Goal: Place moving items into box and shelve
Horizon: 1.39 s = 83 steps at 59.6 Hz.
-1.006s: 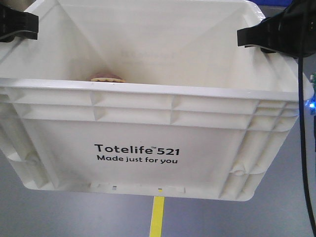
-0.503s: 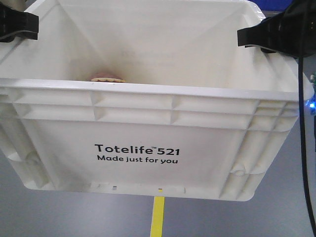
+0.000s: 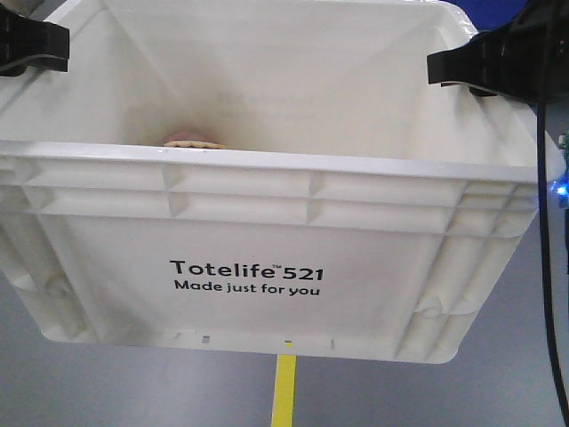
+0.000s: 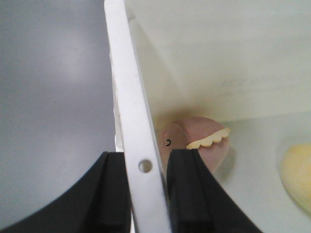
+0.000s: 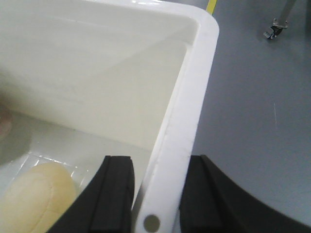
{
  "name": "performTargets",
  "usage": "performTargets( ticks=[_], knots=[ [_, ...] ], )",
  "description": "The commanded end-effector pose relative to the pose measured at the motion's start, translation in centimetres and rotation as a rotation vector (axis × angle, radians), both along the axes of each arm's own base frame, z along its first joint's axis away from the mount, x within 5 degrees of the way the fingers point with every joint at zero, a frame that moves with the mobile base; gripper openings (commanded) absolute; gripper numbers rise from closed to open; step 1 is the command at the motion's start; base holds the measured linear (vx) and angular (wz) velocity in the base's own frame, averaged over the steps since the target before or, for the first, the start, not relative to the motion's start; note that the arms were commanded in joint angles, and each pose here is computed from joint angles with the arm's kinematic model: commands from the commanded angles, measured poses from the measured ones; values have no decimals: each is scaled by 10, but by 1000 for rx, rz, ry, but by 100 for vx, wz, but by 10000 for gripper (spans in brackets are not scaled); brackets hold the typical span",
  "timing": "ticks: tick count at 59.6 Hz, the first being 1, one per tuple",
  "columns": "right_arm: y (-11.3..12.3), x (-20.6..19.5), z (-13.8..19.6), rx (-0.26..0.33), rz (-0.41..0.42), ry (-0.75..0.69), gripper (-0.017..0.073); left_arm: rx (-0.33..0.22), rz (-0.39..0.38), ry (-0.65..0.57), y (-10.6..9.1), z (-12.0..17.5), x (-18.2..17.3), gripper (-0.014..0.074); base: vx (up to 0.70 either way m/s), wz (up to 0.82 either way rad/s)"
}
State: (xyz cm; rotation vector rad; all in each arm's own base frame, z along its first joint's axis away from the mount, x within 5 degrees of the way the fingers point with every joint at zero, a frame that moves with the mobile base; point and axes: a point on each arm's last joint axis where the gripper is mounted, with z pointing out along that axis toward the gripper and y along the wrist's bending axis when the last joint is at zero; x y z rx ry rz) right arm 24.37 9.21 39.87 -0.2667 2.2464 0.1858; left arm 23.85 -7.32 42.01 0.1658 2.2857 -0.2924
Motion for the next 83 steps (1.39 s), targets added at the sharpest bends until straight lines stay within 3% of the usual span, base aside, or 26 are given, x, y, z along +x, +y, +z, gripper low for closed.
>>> performTargets(
  ticks=[1, 83],
  knots=[
    [5, -4, 36, 139, 26, -209, -6, -156, -41, -199, -9, 37, -10, -6, 25, 0],
    [5, -4, 36, 139, 26, -209, -6, -156, -41, -199, -9, 37, -10, -6, 34, 0]
  ],
)
